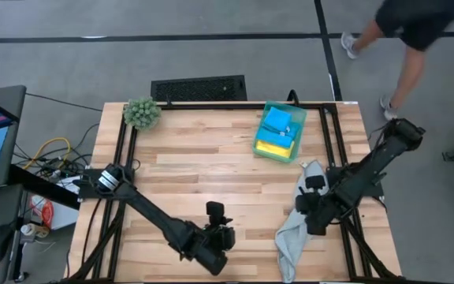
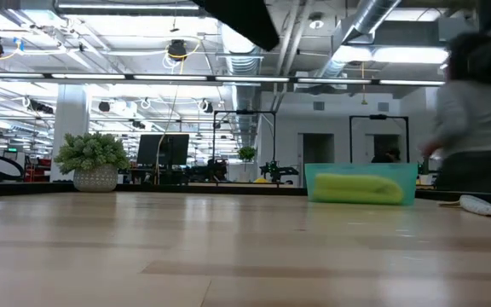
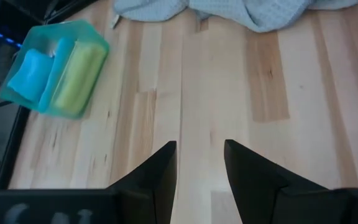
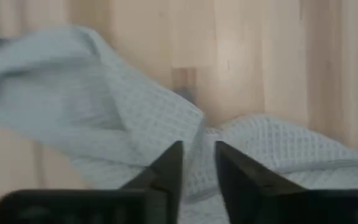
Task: Fold microfiber towels
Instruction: Fold the gray towel
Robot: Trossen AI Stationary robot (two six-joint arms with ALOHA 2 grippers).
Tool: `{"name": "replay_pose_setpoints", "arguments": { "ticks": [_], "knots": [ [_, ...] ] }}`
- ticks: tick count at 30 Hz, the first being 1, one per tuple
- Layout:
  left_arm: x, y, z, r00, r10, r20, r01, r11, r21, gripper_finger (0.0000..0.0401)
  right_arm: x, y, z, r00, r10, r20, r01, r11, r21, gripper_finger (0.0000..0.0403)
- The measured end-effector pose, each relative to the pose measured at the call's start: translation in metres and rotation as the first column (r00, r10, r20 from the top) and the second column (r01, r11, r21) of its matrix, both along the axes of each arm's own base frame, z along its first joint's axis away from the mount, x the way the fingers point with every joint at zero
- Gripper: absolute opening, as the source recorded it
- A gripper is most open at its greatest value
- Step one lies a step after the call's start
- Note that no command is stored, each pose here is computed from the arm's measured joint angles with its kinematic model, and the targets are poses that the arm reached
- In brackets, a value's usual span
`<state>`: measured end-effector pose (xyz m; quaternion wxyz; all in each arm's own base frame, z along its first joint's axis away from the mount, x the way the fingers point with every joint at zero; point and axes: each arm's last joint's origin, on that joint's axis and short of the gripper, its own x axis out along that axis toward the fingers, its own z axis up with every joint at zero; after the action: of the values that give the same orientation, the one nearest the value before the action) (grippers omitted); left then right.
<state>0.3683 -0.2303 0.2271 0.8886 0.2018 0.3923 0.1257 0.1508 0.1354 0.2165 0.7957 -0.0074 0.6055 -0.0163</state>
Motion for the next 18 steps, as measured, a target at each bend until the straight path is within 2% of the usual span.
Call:
{"name": "replay_pose_setpoints", "arguments": {
  "ticks": [5, 8, 14, 18],
  "knots": [
    [-0.011, -0.005, -0.002, 0.999, 0.036, -0.013, -0.036, 0.999, 0.029, 0.0127, 0.014, -0.011, -0.024, 0.997, -0.075, -0.030, 0.075, 0.997, 0.000, 0.0197],
    [-0.016, -0.009, -0.003, 0.999, 0.049, -0.006, -0.049, 0.998, 0.045, 0.0127, 0.023, -0.021, -0.031, 0.996, -0.088, 0.006, 0.088, 0.996, 0.027, 0.0227],
    [-0.027, -0.013, -0.005, 0.996, 0.090, -0.024, -0.089, 0.995, 0.035, 0.0127, 0.034, -0.025, -0.048, 0.995, -0.082, 0.047, 0.073, 0.982, 0.176, 0.0219],
    [-0.034, -0.017, -0.005, 0.994, 0.112, -0.010, -0.111, 0.992, 0.054, 0.0127, 0.027, -0.023, -0.071, 0.997, -0.083, -0.001, 0.082, 0.983, 0.163, 0.0207]
  ]
}}
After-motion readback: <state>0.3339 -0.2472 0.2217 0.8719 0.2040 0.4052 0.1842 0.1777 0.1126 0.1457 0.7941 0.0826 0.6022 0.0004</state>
